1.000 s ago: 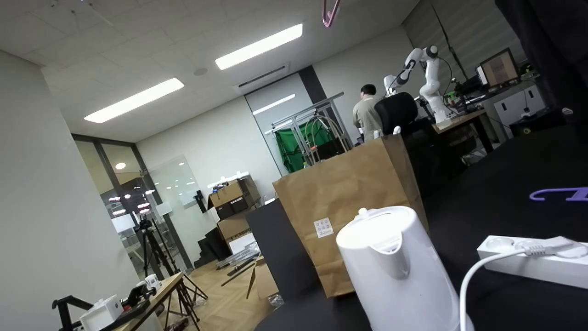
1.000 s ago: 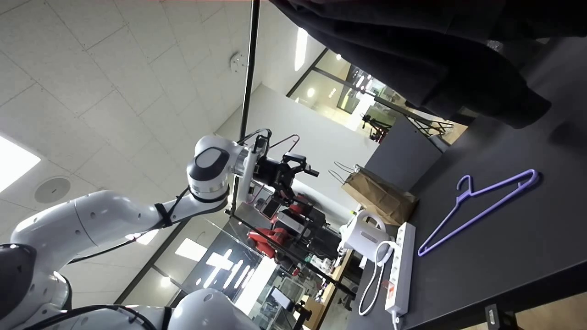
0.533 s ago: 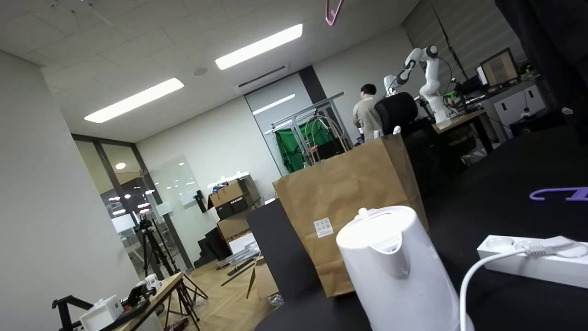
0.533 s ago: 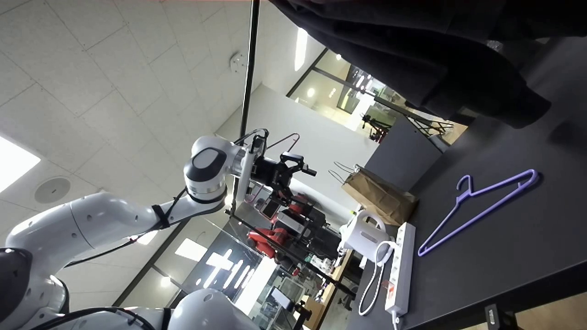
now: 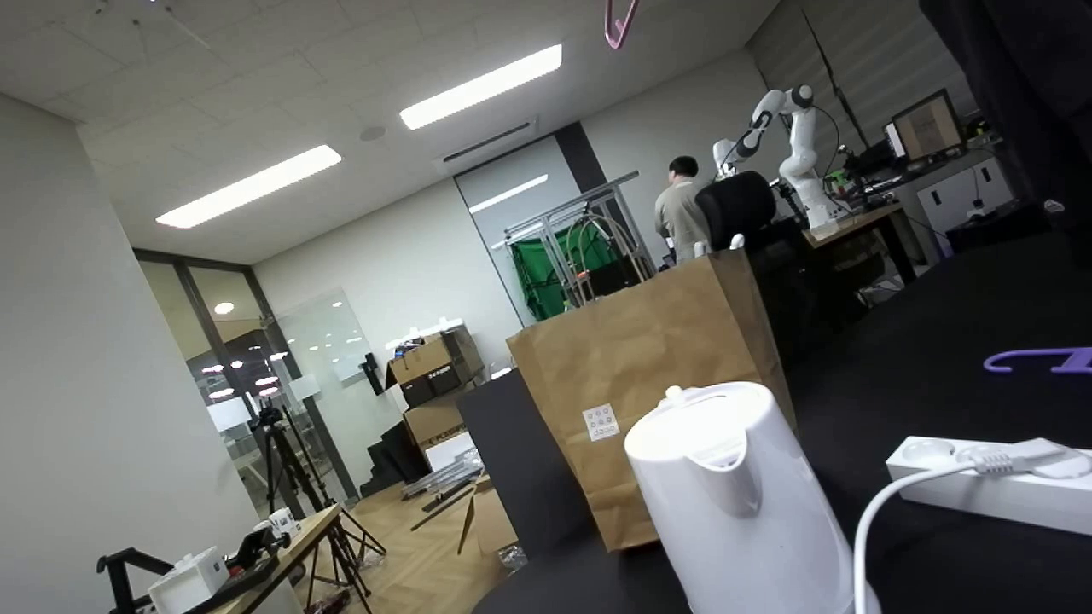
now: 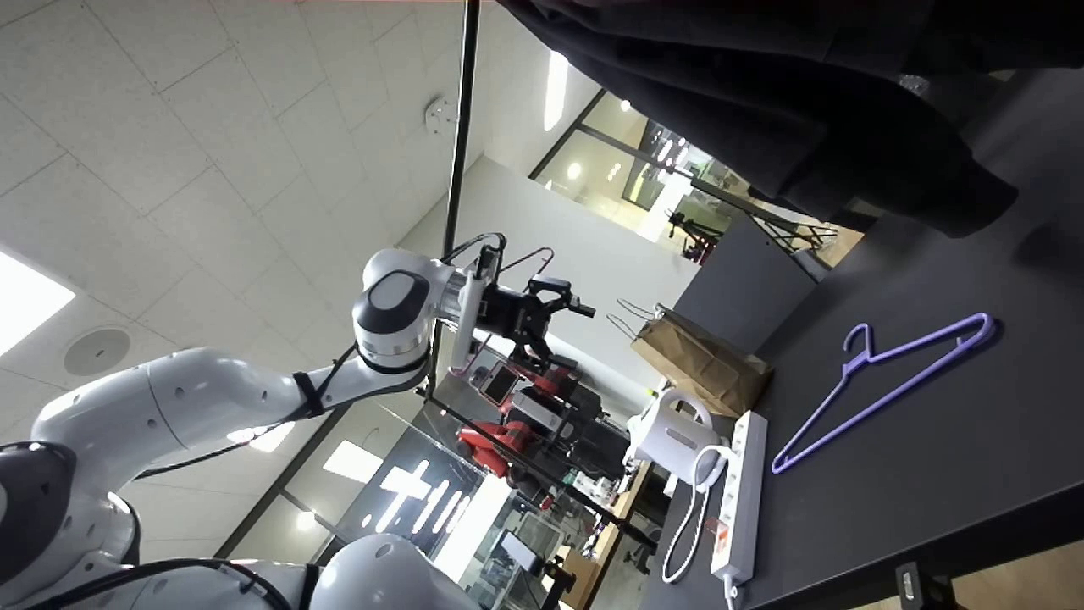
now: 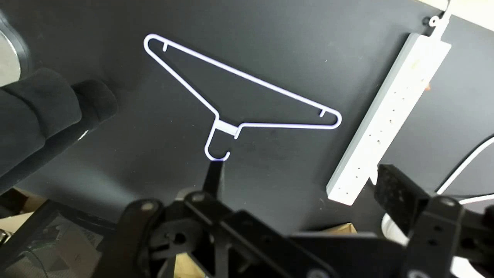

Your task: Pick the purple hanger on the table and hang it on the stand

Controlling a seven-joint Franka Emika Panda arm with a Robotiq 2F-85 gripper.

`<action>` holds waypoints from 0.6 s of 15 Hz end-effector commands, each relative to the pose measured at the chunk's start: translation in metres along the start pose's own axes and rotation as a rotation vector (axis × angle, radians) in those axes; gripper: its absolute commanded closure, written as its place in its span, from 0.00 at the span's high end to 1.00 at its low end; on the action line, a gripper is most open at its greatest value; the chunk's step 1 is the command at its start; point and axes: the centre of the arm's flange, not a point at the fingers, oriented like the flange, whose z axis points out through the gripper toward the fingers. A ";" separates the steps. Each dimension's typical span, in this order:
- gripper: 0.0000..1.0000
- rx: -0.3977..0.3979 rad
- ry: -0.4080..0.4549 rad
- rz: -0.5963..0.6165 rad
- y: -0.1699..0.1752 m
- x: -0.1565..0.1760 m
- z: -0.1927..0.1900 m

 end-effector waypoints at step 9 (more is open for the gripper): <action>1.00 -0.051 -0.037 0.469 0.082 0.110 0.169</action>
